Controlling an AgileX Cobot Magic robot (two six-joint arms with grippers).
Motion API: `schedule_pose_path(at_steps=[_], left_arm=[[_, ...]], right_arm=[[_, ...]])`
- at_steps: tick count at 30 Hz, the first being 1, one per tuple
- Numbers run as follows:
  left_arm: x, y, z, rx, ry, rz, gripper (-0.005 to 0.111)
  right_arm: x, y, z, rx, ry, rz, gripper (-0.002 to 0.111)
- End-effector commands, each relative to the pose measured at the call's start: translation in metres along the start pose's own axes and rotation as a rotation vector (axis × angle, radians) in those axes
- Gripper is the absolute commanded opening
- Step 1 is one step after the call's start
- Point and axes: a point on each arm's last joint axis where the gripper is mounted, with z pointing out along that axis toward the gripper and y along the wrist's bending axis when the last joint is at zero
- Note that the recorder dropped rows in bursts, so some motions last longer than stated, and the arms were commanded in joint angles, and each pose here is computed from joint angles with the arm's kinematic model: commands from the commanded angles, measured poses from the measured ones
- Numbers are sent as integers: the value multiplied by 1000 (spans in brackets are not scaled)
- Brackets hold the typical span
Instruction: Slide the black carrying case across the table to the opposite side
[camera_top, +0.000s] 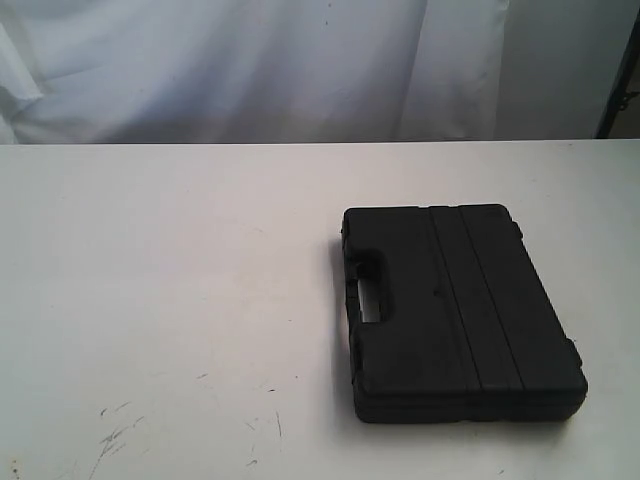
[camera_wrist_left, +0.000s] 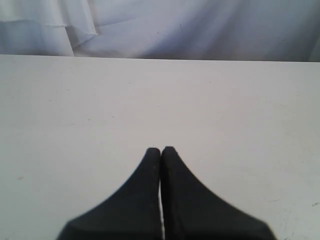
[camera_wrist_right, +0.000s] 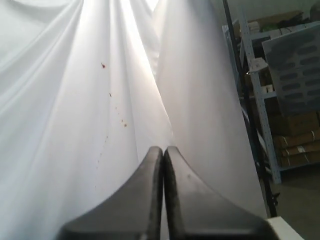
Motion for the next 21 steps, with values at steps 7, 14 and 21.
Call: schedule_pose_path(at_steps=[7, 14, 21], left_arm=[[0, 0, 0, -3, -13, -6, 0], [0, 0, 0, -3, -13, -6, 0], [0, 0, 0, -3, -13, -6, 0]], right_arm=[[-51, 11, -1, -32, -93, 2, 0], [-68, 17, 12, -39, -2, -7, 0], [-74, 22, 50, -31, 236, -8, 0]])
